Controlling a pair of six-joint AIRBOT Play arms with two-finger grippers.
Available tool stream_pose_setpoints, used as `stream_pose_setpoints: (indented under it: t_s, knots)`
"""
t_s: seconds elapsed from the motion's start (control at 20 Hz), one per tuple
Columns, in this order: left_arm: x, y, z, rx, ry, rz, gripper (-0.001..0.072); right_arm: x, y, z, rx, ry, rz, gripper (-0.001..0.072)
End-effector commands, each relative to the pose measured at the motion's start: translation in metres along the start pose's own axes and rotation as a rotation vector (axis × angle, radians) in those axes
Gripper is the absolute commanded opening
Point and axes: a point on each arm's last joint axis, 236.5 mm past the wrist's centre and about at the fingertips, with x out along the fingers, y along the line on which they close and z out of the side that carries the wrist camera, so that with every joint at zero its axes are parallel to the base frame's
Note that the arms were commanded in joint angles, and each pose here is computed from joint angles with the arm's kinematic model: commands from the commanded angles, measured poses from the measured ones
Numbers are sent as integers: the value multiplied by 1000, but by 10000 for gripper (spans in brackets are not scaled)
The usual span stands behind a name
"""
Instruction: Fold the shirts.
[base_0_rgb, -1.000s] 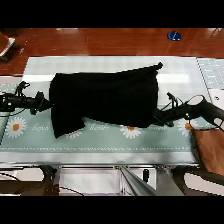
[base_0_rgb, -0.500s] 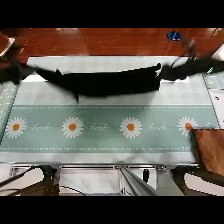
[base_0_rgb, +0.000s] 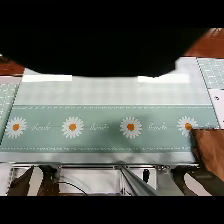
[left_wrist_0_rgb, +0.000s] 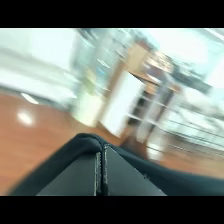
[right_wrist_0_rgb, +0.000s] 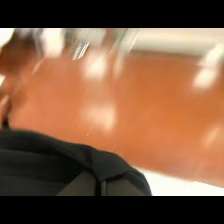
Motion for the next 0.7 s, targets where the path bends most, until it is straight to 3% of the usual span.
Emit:
stream_pose_setpoints:
  t_s: [0.0,0.25,0.5,0.65]
  knots:
    - [-66,-33,20,215,-111,182,13,-100,-1,30,-74,-170,-144,27]
    - [-144,-89,54,463,-261,230,12,-161,-2,2,-47,-127,-232,27]
    - [-150,-75,49,473,-190,252,12,-146,-5,-47,28,69,-223,27]
    - [-112,-32,8,366,-5,280,12,-101,3,-96,74,254,-129,27]
